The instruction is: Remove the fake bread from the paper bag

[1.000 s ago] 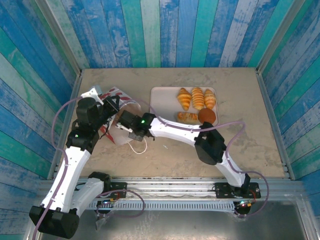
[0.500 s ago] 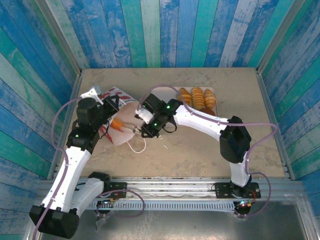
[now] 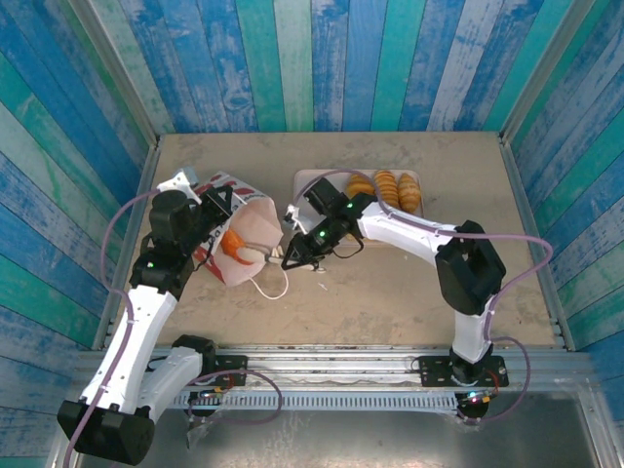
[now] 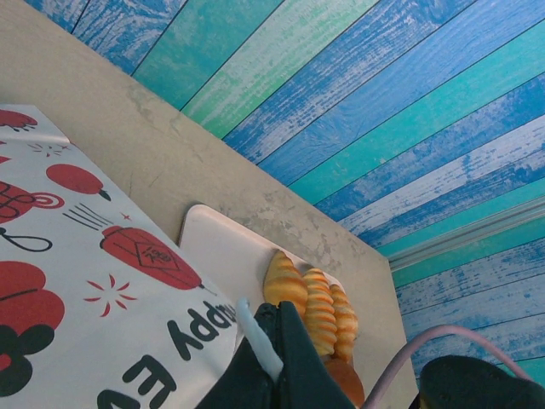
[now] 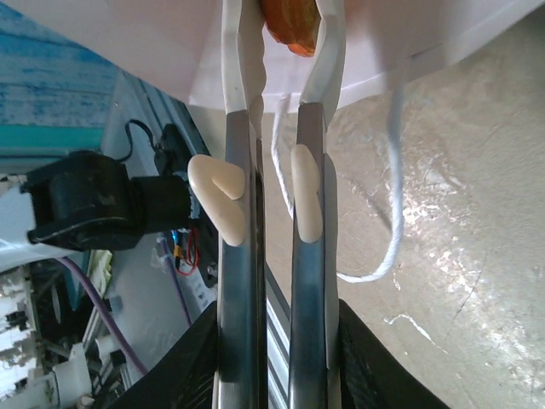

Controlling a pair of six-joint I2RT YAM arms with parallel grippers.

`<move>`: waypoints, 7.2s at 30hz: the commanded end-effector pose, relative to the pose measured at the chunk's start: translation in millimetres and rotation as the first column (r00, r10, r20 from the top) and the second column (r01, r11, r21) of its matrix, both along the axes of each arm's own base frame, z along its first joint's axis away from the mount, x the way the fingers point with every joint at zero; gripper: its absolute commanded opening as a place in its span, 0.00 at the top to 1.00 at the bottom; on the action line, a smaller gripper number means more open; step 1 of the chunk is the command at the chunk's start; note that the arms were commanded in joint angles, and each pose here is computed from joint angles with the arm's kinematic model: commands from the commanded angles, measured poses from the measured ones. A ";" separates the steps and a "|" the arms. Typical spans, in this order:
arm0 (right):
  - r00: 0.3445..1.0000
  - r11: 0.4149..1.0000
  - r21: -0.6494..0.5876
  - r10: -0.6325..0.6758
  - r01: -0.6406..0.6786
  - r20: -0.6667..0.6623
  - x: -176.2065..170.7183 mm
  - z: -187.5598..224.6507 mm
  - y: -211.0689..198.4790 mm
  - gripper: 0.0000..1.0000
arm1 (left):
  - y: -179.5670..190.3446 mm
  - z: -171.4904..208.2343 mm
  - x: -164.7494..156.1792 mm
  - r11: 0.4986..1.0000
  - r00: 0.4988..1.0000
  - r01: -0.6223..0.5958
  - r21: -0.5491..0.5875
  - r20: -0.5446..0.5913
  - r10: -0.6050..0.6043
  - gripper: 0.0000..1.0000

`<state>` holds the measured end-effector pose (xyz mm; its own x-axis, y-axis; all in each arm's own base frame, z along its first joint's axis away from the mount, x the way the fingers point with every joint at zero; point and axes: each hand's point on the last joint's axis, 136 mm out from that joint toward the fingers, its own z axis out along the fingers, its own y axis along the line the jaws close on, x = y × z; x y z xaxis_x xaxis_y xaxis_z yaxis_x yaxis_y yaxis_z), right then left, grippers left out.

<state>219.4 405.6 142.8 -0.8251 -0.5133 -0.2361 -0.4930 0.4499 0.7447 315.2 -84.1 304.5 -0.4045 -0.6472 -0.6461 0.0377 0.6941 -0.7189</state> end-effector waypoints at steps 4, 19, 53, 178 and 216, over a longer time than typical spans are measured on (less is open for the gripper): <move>0.999 0.991 0.126 0.041 -0.038 -0.019 -11.7 39.0 -6.8 0.71 | -2.0 3.0 2.7 1.000 1.000 0.004 -0.010 0.015 -0.004 1.00; 0.997 0.990 0.119 0.080 -0.078 -0.015 -30.2 55.6 -64.5 0.71 | -6.3 10.4 17.4 0.995 0.999 -0.004 -0.095 0.033 0.007 1.00; 0.972 0.972 0.015 -0.234 0.234 -0.011 20.0 42.6 -173.2 0.71 | 20.7 -9.4 24.8 0.981 0.983 -0.180 -0.077 -0.055 0.176 1.00; 0.852 0.795 -0.607 0.325 -0.011 0.410 94.2 5.9 -155.3 0.54 | 8.7 -8.5 15.3 0.990 0.995 -0.101 -0.100 -0.030 0.098 0.99; 0.799 0.773 -0.631 0.422 -0.070 0.429 103.3 14.3 -154.1 0.48 | 2.1 -3.6 18.9 0.994 0.998 -0.063 -0.093 -0.023 0.061 0.99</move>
<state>328.9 254.2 143.6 -0.4830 -0.8608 -0.1601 -0.8715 0.4904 -0.0074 334.5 -79.1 290.2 -0.3780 -0.7411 -0.5549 -0.0553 0.6164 -0.7855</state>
